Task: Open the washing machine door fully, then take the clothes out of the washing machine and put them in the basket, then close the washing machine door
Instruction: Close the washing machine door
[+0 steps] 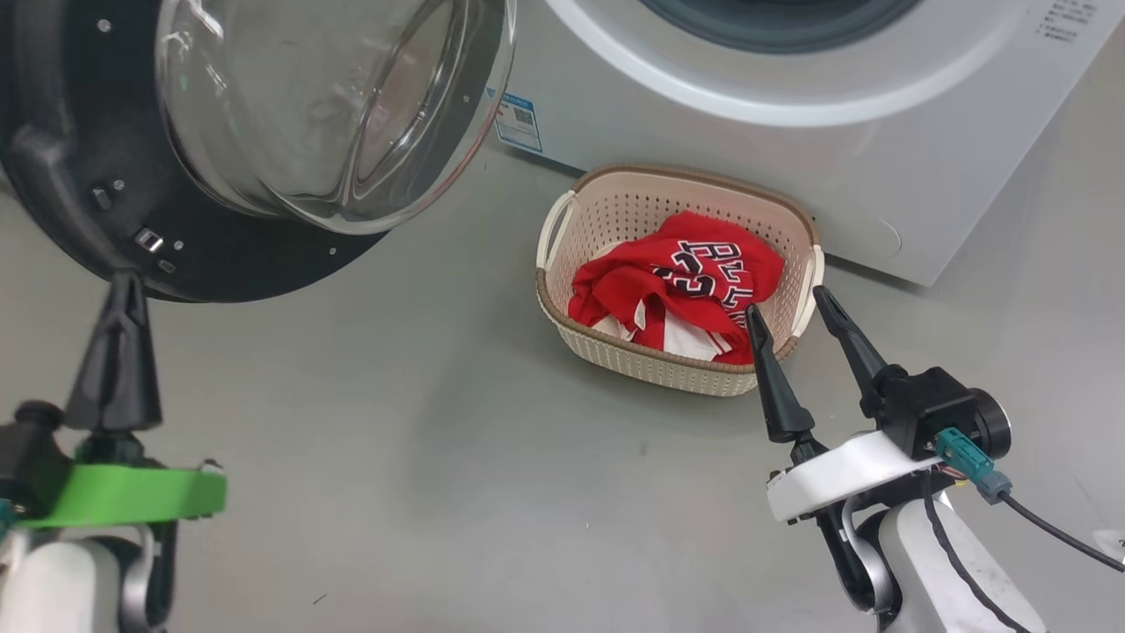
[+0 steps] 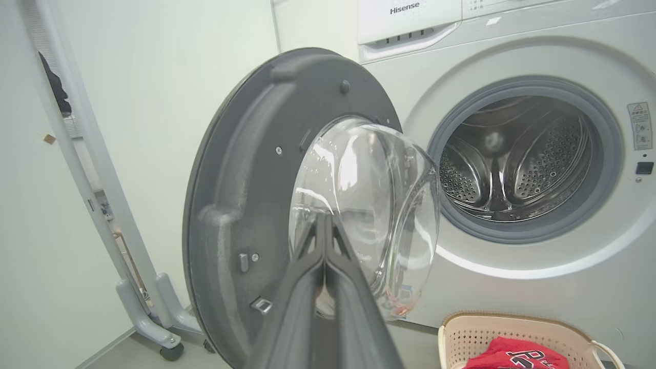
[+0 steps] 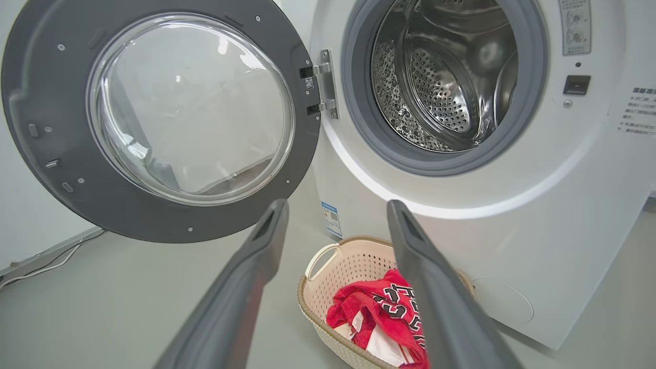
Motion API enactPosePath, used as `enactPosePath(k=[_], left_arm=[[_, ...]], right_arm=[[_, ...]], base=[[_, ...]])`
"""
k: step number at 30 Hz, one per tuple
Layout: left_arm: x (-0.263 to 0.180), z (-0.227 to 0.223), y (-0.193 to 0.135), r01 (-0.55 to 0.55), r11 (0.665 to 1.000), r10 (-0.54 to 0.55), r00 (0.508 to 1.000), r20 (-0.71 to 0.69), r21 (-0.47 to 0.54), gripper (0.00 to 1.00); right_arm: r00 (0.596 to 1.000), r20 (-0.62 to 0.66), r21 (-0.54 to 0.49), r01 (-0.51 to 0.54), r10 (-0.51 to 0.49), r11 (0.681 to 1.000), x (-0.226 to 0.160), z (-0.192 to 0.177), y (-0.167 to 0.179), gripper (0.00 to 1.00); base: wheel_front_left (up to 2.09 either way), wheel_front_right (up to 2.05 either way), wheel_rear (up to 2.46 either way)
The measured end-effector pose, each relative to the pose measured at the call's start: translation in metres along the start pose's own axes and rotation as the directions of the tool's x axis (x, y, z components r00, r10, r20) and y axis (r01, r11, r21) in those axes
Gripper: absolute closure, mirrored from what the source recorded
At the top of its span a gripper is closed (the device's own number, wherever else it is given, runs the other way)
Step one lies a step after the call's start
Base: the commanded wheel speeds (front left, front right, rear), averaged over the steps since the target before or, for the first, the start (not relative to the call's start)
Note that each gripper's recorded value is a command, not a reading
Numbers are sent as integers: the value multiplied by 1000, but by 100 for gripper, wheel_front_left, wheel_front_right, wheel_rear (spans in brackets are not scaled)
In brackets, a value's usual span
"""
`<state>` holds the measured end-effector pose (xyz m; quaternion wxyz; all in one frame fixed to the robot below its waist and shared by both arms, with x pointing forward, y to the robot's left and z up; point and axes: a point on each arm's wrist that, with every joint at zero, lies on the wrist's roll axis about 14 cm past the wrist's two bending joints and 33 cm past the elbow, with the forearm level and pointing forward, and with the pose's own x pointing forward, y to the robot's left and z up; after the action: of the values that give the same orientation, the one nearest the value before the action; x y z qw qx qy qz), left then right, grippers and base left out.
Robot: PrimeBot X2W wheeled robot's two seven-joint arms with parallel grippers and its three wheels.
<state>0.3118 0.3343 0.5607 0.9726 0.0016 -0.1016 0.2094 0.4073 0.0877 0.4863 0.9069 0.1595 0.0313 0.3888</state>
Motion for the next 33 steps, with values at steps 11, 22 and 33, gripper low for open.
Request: enactPosePath(k=[11,22,33], left_arm=[[66,79,46,-68,982,27,974,224,175,100],[105,99,128,-281,933,330,919,218,-224,100],[100,40,197,-510,600,580,808,-103,-616,100]], right_arm=[[999,-32,13,38,-38,999,5,-16,-30,0],[997,-46,19,64,-63,998,5,-23,-45,0],[998,-38,6,58,-58,998,1,-18,-43,0]], base=[[0,0,0],[0,0,0],[0,0,0]])
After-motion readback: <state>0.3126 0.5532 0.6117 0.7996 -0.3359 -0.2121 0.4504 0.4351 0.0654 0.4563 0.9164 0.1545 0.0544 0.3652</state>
